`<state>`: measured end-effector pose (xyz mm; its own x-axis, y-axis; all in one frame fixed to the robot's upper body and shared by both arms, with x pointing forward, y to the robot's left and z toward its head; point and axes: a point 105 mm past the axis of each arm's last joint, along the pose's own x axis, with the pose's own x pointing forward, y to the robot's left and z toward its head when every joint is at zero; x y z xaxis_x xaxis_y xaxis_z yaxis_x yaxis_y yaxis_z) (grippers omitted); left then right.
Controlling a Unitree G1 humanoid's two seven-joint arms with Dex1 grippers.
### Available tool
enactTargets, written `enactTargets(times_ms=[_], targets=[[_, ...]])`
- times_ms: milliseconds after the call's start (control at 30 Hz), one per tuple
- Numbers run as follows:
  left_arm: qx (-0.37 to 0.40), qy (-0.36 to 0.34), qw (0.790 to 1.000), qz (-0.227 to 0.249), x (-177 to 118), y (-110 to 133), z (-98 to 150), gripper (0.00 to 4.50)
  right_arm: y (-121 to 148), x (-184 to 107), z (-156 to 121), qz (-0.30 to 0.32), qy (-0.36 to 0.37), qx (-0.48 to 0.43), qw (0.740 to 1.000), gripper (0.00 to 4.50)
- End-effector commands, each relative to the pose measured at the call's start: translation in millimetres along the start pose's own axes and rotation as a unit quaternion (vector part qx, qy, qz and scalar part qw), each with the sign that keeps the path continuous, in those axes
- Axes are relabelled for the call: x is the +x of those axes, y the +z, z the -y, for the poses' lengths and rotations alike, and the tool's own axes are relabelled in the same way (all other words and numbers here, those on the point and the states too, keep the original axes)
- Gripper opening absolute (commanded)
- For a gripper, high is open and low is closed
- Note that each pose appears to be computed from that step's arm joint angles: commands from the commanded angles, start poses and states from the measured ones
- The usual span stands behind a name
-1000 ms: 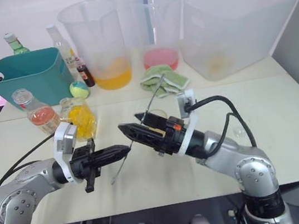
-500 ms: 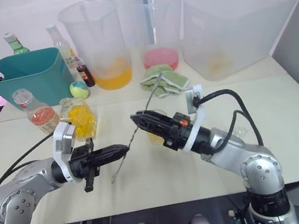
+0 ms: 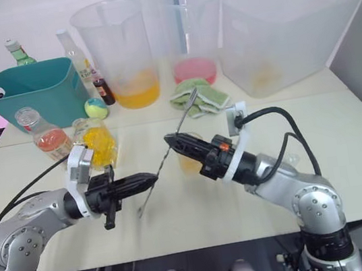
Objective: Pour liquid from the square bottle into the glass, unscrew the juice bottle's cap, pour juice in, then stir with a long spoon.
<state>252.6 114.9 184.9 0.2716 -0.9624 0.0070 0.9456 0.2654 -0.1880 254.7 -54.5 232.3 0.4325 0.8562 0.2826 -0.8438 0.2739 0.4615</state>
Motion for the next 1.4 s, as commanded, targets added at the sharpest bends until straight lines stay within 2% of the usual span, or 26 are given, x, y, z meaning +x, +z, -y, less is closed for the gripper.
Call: enactTargets(times_ms=[33,267,300,533,667,767,933,1300,1400], targets=[[0.018,0.023,1.0,-0.002,-4,1,-5,1.27,8,3,-15,0.012,0.034,-0.019,0.999,0.0],[0.045,0.056,0.997,0.016,-18,7,-11,3.69,28,7,-21,0.026,0.039,-0.061,0.997,0.0],[0.045,0.063,0.997,0.02,-21,7,-12,3.9,34,6,-22,0.03,0.039,-0.072,0.996,0.0],[0.063,0.104,0.993,0.003,-32,-8,-16,3.9,109,4,-30,0.062,0.014,-0.185,0.981,0.0],[0.066,0.111,0.992,0.01,-28,-9,-21,3.9,132,7,-17,0.043,-0.035,-0.248,0.967,0.0],[0.07,0.111,0.991,0.014,-24,-10,-21,3.9,128,10,1,-0.003,-0.072,-0.289,0.955,0.0],[0.075,0.115,0.99,0.014,-22,-13,-23,3.9,108,13,16,-0.047,-0.074,-0.303,0.949,0.0],[0.076,0.128,0.989,0.011,-23,-18,-24,3.9,87,26,23,-0.076,-0.052,-0.303,0.948,0.0],[0.076,0.132,0.988,0.01,-24,-19,-25,3.9,83,31,28,-0.085,-0.057,-0.321,0.942,0.0]])
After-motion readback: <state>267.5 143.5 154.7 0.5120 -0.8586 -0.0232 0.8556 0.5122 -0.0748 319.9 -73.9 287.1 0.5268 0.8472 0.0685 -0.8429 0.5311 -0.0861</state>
